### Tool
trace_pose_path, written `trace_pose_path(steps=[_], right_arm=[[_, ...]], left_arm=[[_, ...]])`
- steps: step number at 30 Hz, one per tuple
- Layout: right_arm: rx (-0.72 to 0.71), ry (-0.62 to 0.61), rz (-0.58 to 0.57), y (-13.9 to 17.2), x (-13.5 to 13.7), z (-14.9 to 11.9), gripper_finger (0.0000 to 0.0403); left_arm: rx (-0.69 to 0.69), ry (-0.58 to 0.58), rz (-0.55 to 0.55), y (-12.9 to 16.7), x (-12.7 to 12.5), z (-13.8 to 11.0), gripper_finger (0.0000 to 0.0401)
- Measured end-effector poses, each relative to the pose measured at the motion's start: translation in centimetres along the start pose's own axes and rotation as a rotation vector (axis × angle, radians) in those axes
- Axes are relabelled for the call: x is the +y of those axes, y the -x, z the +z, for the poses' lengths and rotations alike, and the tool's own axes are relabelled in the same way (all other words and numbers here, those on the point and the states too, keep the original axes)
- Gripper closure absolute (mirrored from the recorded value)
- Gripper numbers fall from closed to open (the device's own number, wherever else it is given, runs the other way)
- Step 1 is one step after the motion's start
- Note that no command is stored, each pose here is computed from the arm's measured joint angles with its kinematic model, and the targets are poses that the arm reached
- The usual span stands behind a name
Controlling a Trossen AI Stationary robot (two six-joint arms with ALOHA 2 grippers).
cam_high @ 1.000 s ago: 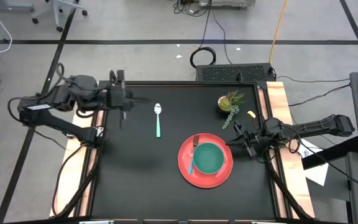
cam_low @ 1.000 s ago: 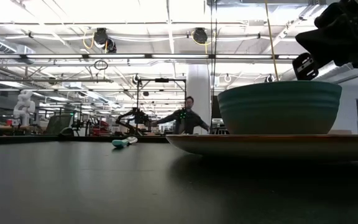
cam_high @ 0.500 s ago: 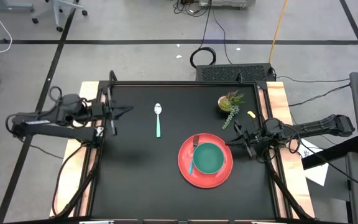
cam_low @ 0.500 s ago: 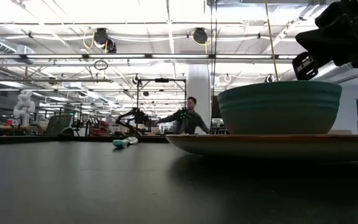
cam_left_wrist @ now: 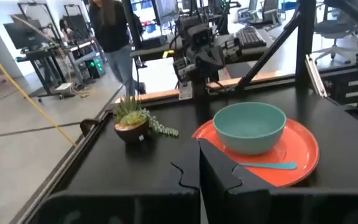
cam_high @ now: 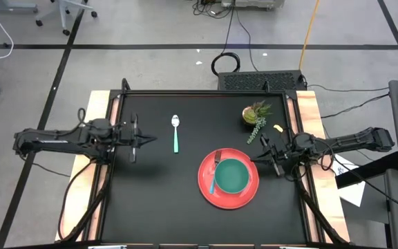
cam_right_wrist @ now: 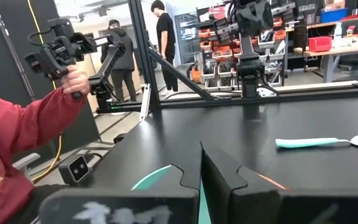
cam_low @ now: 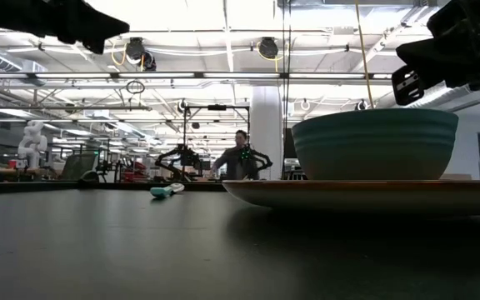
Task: Set table place
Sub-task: Put the blue spoon into the green bowl
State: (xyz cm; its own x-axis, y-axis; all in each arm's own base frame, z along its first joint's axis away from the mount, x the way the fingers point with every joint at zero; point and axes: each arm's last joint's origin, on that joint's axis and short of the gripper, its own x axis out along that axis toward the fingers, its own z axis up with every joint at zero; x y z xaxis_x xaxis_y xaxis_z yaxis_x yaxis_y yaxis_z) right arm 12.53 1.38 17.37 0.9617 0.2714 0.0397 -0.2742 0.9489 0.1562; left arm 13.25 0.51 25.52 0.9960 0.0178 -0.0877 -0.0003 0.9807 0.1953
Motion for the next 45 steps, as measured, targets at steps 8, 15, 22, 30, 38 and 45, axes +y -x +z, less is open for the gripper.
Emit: trace_pose_path(steps=[8,15,22,30,38,45], right_arm=[[0.024,-0.001,-0.004,0.0,0.0,-0.2,0.0403],[0.046,0.007,-0.007,0.0,-0.1,-0.4,0.0403],[0.017,0.073,-0.002,0.0,0.0,-0.2,0.0403],[-0.057,0.112,0.007,0.0,0.1,0.6,0.0403],[-0.042,0.111,0.004,0.0,0.1,0.3,0.0403],[-0.030,0.113,0.002,-0.1,0.0,0.2,0.0403]], left_arm=[[-0.057,-0.055,-0.026,0.5,-0.1,-0.1,0.0401],[-0.012,-0.068,-0.077,1.1,-0.5,-1.2,0.0401],[0.043,-0.045,-0.085,0.8,-0.9,-3.5,0.0401],[-0.046,-0.043,-0.044,0.2,-1.5,-6.5,0.0401],[-0.087,-0.029,-0.033,0.2,-1.6,-7.2,0.0401],[-0.077,-0.040,-0.043,0.2,-1.6,-7.3,0.0400]])
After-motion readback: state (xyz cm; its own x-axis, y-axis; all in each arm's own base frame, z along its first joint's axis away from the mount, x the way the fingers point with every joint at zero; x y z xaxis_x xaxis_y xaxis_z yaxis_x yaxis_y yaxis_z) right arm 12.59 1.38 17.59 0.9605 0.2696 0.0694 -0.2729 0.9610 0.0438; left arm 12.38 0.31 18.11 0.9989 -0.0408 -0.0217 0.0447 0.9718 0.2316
